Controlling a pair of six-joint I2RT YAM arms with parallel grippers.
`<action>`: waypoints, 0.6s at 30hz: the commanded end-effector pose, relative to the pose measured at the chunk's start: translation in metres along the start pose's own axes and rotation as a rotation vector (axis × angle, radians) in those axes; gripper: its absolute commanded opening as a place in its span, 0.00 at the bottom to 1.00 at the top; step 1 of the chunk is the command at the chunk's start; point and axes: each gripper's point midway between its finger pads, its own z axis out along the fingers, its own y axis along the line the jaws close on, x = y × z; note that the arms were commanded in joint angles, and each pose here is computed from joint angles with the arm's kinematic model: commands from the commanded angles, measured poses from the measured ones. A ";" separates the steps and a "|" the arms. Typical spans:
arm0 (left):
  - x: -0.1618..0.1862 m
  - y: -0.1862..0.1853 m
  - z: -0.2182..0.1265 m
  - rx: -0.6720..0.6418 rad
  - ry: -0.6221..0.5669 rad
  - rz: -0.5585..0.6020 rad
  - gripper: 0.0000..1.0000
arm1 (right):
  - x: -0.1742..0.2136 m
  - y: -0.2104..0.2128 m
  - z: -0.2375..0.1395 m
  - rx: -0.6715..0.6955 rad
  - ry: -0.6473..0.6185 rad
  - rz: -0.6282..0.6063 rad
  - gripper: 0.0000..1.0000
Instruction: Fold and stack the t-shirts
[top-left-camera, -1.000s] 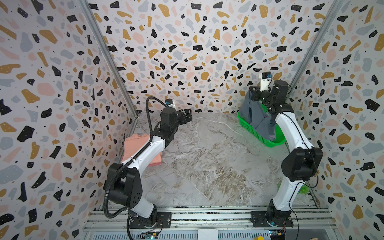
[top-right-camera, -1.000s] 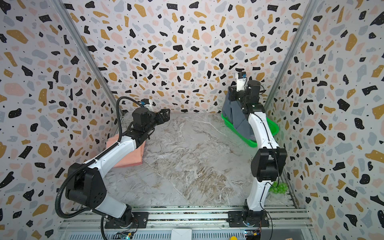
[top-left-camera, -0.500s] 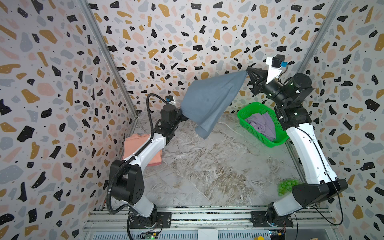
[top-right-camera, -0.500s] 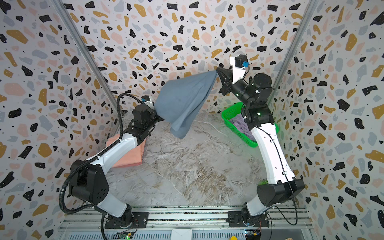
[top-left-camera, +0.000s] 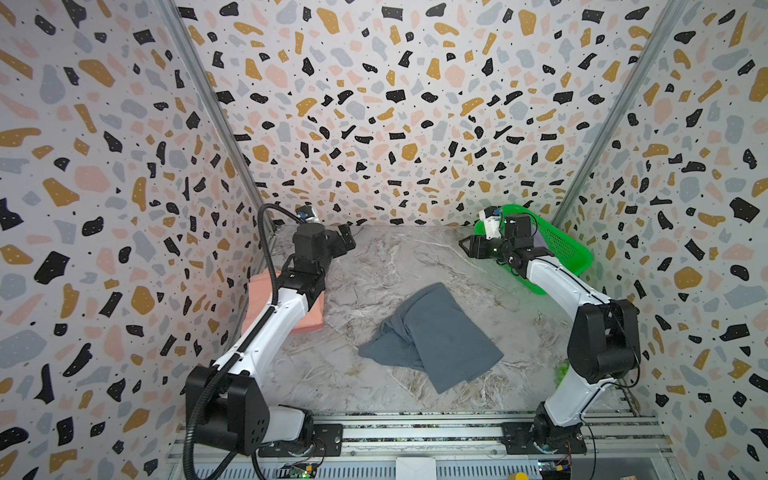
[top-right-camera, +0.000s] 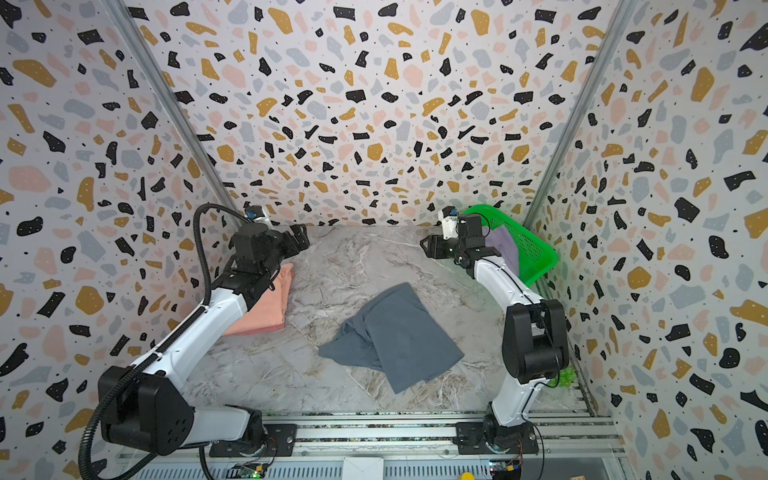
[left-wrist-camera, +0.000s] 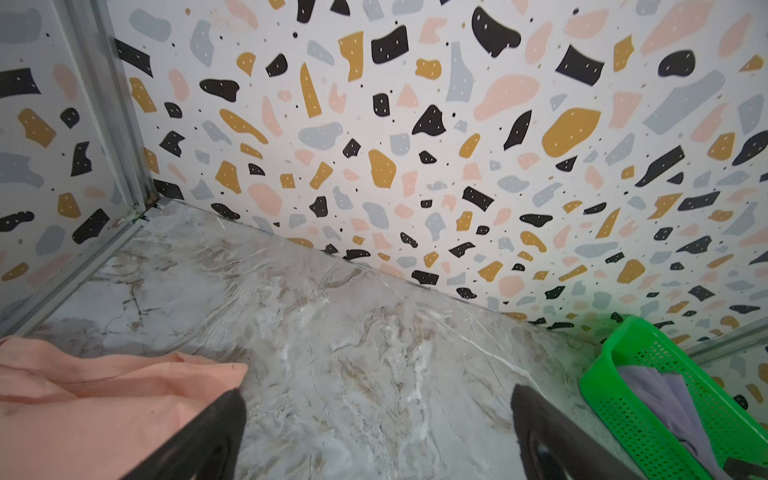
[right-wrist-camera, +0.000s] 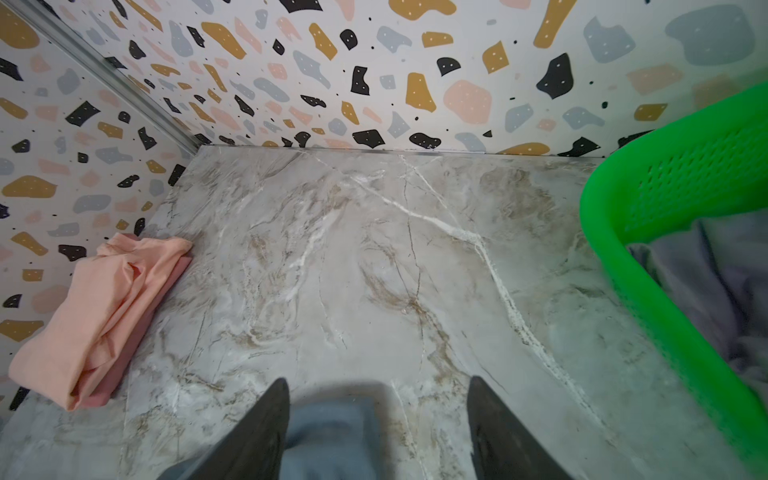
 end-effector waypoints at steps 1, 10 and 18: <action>0.011 -0.007 -0.001 0.049 0.031 0.031 1.00 | 0.008 0.068 -0.024 -0.129 0.017 -0.112 0.67; 0.037 -0.027 0.009 0.179 0.139 0.057 0.99 | 0.148 0.160 -0.041 -0.230 0.320 -0.251 0.68; 0.093 -0.011 -0.004 0.153 0.348 0.089 0.94 | 0.223 0.180 -0.044 -0.191 0.369 -0.288 0.69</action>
